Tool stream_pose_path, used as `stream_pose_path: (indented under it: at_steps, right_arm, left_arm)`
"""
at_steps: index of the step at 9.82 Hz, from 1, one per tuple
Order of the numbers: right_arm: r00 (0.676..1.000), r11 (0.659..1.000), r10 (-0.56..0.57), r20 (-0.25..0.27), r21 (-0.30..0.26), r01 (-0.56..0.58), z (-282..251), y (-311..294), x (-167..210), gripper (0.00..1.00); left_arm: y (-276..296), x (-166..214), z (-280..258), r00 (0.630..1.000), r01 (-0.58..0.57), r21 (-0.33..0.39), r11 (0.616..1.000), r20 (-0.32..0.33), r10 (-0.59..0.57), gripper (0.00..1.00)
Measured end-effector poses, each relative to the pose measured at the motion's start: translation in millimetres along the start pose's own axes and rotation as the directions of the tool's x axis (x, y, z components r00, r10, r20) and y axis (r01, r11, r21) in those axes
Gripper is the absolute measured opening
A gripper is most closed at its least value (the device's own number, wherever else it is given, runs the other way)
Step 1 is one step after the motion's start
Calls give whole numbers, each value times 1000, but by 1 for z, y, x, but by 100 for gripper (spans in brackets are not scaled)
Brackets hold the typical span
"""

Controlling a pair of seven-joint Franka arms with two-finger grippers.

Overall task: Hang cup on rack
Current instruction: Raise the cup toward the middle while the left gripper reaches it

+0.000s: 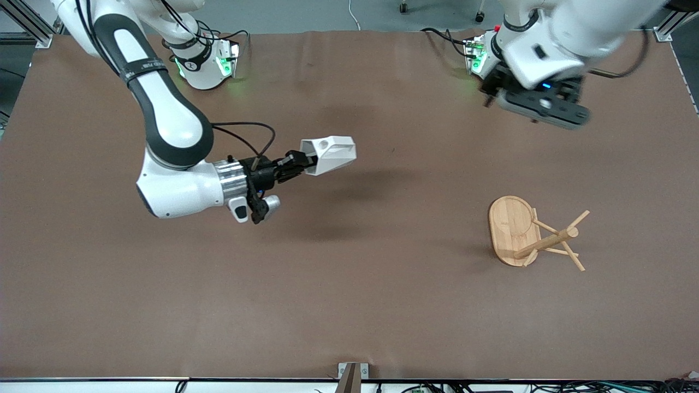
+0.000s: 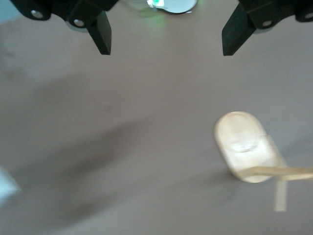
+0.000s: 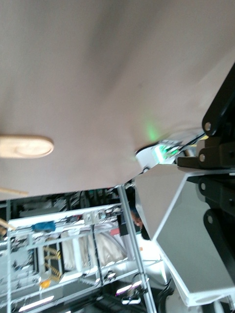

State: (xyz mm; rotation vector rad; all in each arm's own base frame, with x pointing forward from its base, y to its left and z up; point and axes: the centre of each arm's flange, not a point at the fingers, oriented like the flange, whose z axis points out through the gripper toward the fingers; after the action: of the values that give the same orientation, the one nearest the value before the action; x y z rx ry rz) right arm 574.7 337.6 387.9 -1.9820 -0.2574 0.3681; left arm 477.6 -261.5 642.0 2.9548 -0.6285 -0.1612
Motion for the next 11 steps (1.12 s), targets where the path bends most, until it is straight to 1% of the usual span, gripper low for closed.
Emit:
stream_pose_path:
  at_steps: [1,2,3,4,5,6,8,9,10,11]
  right_arm:
    - [1000,1000,-16,-16,-1,16,20,-12,0,4]
    - [1000,1000,-14,-15,5,15,38,-25,-2,4]
    - [1000,1000,8,-7,15,-8,47,-34,-3,4]
    - [1000,999,30,-4,24,-29,49,-41,-1,4]
    - [999,999,38,-1,31,-38,51,-47,-1,4]
    - [999,999,39,3,34,-39,53,-49,-1,4]
    - [999,998,42,9,37,-43,56,-49,-1,4]
    - [999,998,44,11,38,-44,57,-48,-1,4]
    - [999,998,45,12,38,-46,57,-47,0,4]
    - [999,998,46,13,39,-47,57,-46,0,4]
  left_arm:
    - [25,-2,-3,999,-44,-38,998,-14,43,100]
    - [52,-5,-10,994,-96,-49,994,-47,94,100]
    - [82,-10,-21,984,-158,-48,986,-92,153,100]
    - [106,-14,-28,964,-233,-43,971,-140,225,100]
    - [122,-14,-30,931,-329,-30,944,-180,318,100]
    - [126,-13,-31,888,-424,-18,905,-203,412,100]
    - [107,-3,-21,803,-578,-50,815,-214,557,100]
    - [85,7,-6,766,-631,-89,771,-229,600,100]
    - [60,19,13,741,-661,-117,741,-252,622,100]
    - [48,27,28,727,-676,-122,726,-266,633,100]
